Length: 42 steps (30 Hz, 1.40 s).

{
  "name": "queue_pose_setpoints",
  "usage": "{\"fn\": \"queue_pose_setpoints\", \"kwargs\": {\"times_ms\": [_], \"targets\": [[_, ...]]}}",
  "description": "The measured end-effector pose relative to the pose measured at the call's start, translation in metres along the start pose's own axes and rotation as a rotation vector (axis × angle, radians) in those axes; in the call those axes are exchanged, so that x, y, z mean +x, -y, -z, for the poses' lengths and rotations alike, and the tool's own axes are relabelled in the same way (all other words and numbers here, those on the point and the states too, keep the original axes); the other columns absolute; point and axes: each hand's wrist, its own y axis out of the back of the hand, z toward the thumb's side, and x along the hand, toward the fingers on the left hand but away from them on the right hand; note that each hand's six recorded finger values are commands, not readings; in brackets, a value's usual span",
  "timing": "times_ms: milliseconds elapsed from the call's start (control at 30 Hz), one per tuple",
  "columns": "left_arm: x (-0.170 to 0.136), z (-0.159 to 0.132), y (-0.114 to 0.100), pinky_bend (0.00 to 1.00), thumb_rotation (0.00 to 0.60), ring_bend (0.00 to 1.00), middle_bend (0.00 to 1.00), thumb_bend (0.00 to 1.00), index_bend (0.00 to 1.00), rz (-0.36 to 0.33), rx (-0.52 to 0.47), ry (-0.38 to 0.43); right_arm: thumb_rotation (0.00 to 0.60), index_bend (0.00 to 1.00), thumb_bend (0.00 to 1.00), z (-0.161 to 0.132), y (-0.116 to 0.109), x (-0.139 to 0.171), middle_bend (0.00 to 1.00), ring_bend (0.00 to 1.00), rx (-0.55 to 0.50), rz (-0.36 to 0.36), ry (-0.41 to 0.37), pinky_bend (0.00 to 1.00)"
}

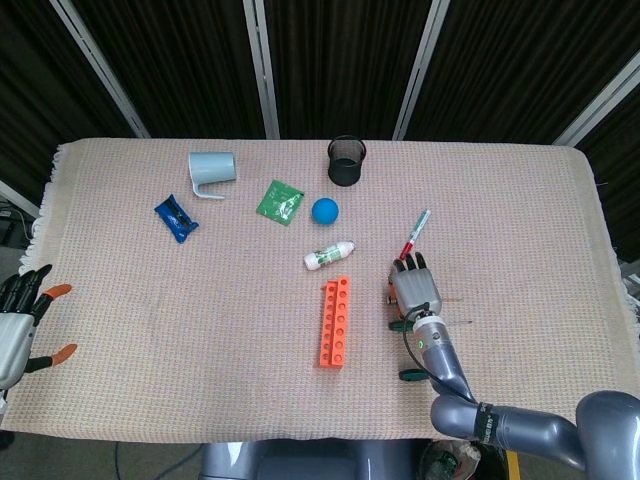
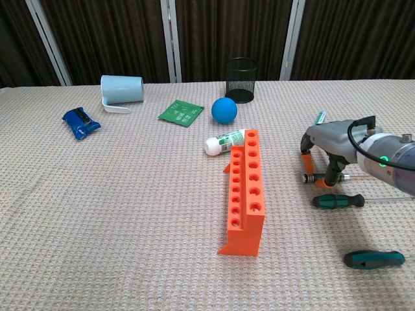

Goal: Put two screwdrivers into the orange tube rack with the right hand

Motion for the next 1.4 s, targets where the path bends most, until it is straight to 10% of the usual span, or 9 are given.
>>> {"fn": "queue_pose_setpoints", "kwargs": {"times_ms": [1400], "targets": [[0.000, 0.002, 0.000, 0.00, 0.600, 0.00, 0.00, 0.11, 0.23, 0.000, 0.001, -0.010, 0.600, 0.59, 0.44, 0.010, -0.024, 0.001, 0.21, 0.00, -0.059, 0.054, -0.002, 0.00]]}}
